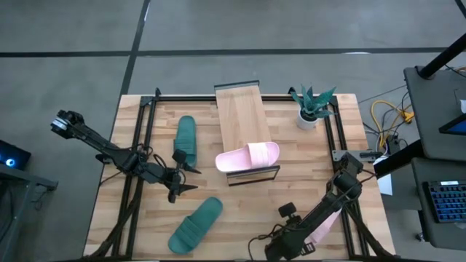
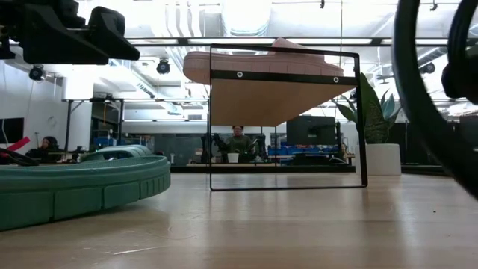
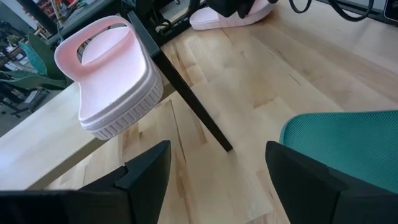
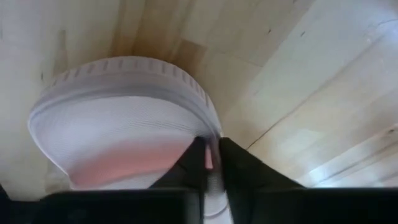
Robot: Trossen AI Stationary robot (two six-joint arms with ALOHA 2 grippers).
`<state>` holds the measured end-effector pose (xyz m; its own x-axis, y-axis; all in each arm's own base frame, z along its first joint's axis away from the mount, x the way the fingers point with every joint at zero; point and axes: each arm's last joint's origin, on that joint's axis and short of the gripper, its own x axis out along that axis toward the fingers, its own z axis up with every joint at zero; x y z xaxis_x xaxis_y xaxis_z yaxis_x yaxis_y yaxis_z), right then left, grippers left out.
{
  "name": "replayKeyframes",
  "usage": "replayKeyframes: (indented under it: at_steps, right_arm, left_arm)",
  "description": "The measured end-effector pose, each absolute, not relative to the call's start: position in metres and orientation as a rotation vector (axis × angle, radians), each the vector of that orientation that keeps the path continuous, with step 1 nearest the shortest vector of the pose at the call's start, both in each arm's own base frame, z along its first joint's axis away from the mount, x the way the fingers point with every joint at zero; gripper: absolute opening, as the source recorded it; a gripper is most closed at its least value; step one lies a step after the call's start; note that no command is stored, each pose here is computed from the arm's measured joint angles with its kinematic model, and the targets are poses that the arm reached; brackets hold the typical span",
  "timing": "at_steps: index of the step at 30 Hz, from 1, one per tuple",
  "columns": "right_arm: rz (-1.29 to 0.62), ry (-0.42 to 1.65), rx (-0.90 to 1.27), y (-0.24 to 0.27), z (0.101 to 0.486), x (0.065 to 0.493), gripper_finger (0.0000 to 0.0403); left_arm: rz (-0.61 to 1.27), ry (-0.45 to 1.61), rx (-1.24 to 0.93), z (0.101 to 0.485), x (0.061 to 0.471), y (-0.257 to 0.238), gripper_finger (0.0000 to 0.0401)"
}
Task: Pick and place slides into the shelf
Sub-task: Put the pink slide on the shelf
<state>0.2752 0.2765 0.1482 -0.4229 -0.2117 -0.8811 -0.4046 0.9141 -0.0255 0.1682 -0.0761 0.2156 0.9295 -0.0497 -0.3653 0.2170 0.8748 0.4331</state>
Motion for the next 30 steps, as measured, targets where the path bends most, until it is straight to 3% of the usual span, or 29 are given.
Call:
replayKeyframes:
  at_steps: [12, 30]
  right_arm:
    - [0.158, 1.981, -0.457, 0.273, 0.162, 0.285, 0.0014]
    - [-0.019, 1.404, -0.499, 0.285, 0.253, 0.322, 0.0013]
  left_arm:
    - [-0.142, 0.354, 0.488, 0.215, 0.168, -0.076, 0.0247]
    - [-0.140, 0.333, 0.481, 0.217, 0.169, -0.076, 0.0247]
